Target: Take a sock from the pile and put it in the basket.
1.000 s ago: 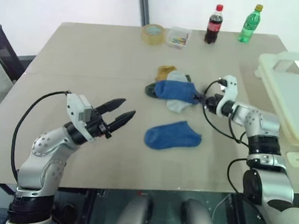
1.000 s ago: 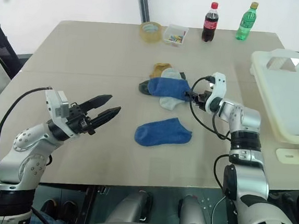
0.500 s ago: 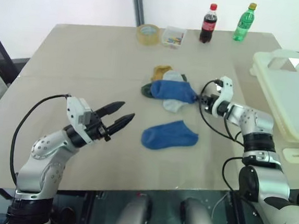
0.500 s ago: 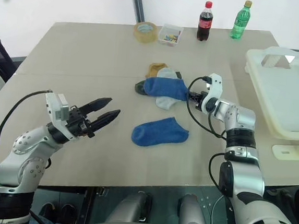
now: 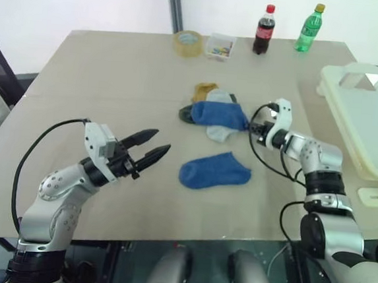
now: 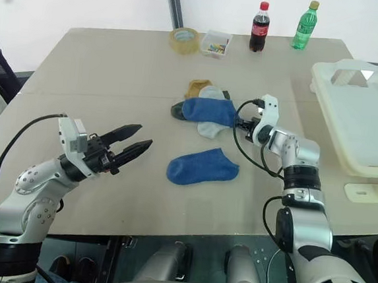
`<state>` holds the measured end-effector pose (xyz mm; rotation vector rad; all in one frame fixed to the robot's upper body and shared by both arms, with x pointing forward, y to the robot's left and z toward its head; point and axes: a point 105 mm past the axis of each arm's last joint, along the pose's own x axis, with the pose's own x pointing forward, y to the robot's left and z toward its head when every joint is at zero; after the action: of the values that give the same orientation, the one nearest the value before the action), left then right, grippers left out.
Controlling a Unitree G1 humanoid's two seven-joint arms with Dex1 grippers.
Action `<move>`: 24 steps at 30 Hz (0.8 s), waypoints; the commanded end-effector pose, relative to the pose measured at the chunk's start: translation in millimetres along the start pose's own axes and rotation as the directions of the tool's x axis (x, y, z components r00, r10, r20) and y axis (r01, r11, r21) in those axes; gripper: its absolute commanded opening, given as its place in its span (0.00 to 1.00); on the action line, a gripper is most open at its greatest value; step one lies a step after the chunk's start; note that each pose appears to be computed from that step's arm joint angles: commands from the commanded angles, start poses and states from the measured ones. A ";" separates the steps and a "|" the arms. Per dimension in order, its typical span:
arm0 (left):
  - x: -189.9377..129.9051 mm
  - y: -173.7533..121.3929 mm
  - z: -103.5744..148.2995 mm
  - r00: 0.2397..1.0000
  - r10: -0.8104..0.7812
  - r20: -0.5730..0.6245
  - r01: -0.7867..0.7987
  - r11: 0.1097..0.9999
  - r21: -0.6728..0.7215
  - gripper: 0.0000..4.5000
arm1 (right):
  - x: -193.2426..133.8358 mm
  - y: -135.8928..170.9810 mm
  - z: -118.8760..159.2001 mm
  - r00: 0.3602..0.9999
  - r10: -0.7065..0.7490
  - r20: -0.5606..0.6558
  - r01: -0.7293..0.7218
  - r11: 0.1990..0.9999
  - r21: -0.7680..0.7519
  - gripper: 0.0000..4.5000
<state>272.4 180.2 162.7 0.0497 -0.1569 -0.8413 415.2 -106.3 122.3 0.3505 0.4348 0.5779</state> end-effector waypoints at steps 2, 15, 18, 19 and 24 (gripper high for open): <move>-1.2 -1.2 5.0 1.000 -0.004 0.004 0.004 0.999 0.036 0.64 | -13.3 17.0 16.8 0.996 0.075 0.038 -0.071 0.994 -0.081 0.00; 4.1 -3.6 2.4 1.000 -0.023 0.000 0.023 0.999 0.034 0.64 | -16.1 4.1 18.8 0.998 -0.035 0.056 0.039 0.996 -0.083 0.39; 3.7 -3.0 2.4 1.000 -0.023 -0.003 0.023 0.999 0.037 0.64 | -5.3 2.6 22.8 0.996 -0.050 0.079 0.053 0.998 -0.034 0.60; 3.5 -2.8 2.5 1.000 -0.022 -0.004 0.022 0.999 0.037 0.64 | -1.6 3.6 23.9 0.995 -0.044 0.084 0.046 0.999 -0.014 0.60; 2.9 -3.3 3.2 1.000 -0.019 -0.005 0.019 0.999 0.041 0.64 | 13.3 -0.8 27.0 0.992 -0.077 0.100 0.075 0.997 0.020 0.60</move>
<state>274.2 176.9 159.1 0.0688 -0.1409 -0.8492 432.4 -101.9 127.3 0.3721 0.4123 0.4902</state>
